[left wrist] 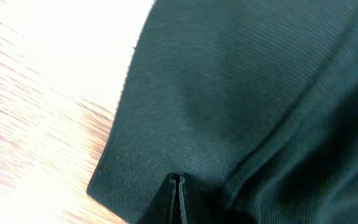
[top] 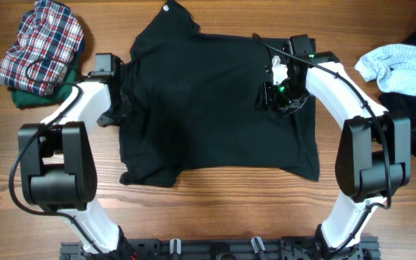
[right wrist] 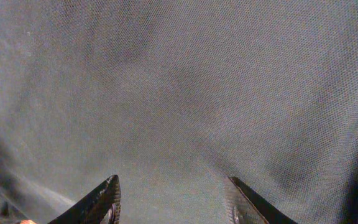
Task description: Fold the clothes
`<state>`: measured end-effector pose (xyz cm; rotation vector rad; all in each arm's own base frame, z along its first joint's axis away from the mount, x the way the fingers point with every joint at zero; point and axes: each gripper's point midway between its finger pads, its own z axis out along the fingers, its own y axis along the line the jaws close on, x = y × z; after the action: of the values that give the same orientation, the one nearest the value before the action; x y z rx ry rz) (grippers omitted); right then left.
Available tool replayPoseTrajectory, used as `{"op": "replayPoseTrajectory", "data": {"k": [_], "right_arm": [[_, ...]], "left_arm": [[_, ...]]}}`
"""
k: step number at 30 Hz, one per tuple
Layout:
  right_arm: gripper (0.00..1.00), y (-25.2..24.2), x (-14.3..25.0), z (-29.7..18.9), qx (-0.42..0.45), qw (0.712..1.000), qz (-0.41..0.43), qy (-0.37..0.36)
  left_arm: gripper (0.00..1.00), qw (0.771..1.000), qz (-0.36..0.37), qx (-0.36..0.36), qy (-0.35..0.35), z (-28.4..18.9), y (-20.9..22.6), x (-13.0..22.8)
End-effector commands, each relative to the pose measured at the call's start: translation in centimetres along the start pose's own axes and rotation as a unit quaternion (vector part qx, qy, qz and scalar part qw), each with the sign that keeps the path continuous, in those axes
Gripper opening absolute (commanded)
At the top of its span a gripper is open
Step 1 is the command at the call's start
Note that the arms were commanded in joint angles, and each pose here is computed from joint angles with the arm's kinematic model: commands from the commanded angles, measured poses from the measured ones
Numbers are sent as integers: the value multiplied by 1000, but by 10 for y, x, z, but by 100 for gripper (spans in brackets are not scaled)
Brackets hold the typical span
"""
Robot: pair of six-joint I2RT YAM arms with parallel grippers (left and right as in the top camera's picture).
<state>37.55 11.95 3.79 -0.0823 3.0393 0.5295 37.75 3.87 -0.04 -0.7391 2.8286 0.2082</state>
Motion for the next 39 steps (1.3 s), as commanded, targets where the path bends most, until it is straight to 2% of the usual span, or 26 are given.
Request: {"op": "replayPoseTrajectory", "data": {"k": [1, 9, 20, 30, 39], "right_arm": [[54, 7, -2, -10, -9, 1000, -14, -12], [54, 7, -2, -10, -10, 1000, -15, -13], [54, 8, -8, -10, -11, 999, -19, -25], [55, 13, -41, -42, -14, 997, -23, -74], [57, 2, -56, -81, -17, 992, 11, -123]], "left_arm": [[4, 999, 10, -50, 11, 21, 30, 5], [4, 998, 9, -62, 0, 22, 39, -2], [4, 997, -2, -72, 42, 20, 45, 18], [4, 998, -14, -61, 18, 0, 35, -11], [4, 999, -19, -50, -4, -15, 29, -33]]}}
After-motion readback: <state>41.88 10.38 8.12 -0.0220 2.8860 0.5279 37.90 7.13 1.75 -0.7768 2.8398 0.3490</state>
